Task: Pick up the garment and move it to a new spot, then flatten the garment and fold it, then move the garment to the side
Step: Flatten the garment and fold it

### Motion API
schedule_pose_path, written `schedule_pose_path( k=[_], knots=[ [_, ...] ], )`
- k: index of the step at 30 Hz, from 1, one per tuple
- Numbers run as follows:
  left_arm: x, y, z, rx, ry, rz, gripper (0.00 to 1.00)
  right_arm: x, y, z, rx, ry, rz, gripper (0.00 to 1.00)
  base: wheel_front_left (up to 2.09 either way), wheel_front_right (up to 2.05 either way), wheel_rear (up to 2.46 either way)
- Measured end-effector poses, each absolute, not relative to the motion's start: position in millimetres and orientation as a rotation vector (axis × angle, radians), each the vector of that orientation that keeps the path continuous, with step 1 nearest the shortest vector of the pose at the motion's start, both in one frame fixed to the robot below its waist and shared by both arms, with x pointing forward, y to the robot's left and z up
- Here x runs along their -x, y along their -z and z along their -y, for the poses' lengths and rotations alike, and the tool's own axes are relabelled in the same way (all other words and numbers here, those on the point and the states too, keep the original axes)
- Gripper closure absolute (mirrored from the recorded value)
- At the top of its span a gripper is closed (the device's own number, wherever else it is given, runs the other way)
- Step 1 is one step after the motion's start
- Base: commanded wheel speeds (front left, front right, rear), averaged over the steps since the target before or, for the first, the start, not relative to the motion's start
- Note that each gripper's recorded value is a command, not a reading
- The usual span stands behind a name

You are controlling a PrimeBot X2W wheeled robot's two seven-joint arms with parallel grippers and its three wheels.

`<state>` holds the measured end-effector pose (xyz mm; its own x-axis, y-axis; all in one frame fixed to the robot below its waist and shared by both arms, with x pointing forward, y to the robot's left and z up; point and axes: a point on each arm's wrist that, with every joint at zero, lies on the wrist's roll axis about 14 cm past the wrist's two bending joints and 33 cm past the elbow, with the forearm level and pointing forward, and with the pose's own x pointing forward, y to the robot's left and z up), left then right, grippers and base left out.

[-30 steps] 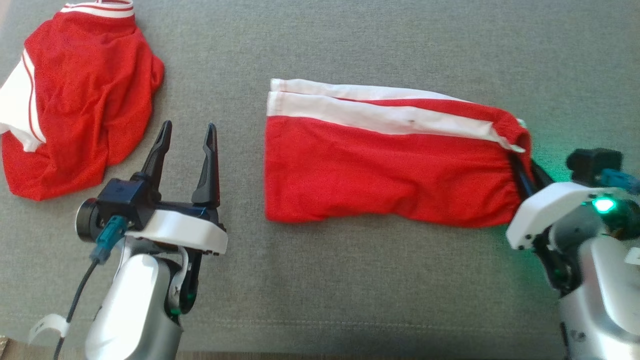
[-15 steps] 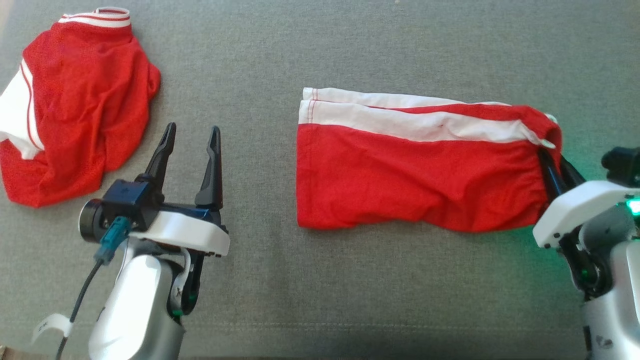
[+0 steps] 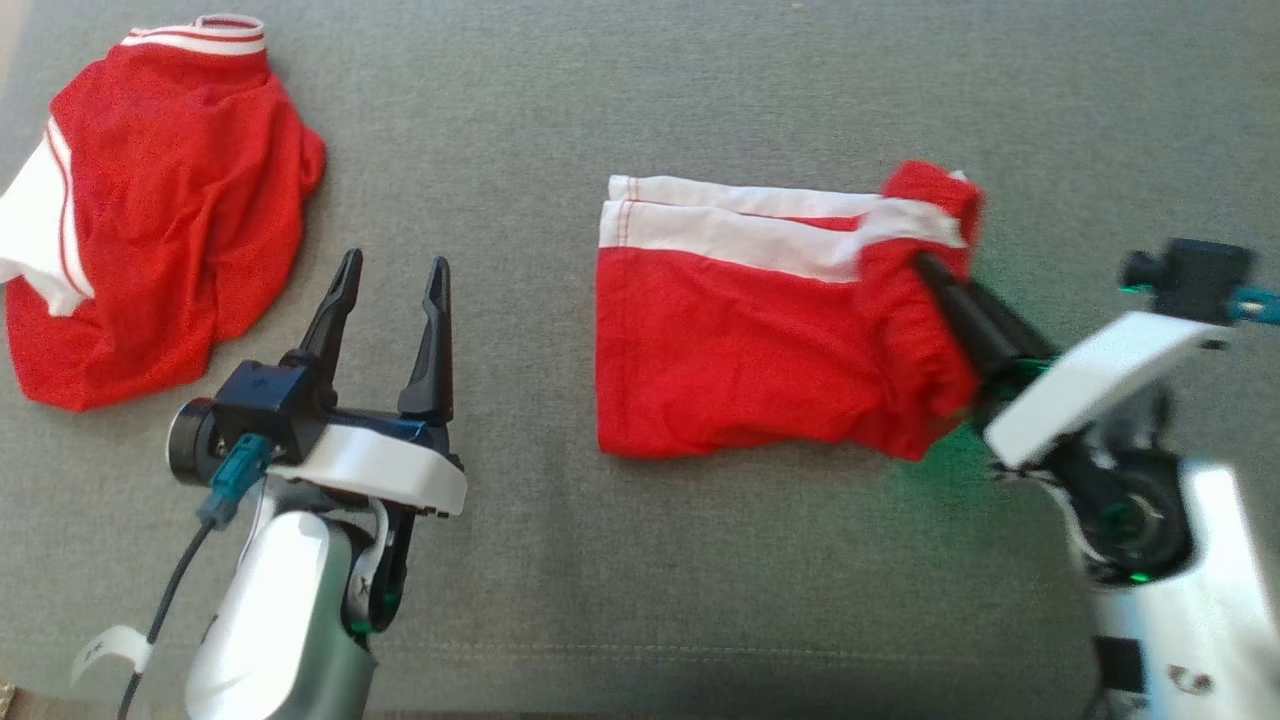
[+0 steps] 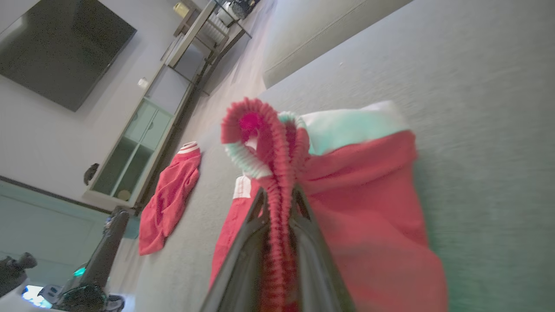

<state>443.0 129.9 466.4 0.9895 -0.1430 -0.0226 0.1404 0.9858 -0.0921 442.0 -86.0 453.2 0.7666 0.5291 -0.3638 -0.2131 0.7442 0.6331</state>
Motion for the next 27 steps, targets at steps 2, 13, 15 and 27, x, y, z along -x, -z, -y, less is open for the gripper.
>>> schedule_pose_path(
  k=[2,13,15,27],
  knots=[
    [-442,-466,-131,0.093,0.141,-0.032,0.00,-441,-455,66,-0.648,-0.482,-0.580,1.00,0.00,0.00,0.00],
    [-434,-460,-147,0.094,0.094,-0.052,0.00,-444,-439,-34,-0.715,-0.707,-0.700,1.00,0.00,0.00,0.00],
    [-433,-459,-150,0.095,0.084,-0.055,0.00,-444,-432,-43,-0.713,-0.716,-0.716,1.00,0.00,0.00,0.00],
    [-434,-454,-149,0.106,0.074,-0.068,0.00,-451,-435,-55,-0.670,-0.724,-0.596,0.00,0.00,0.00,0.00]
  ],
)
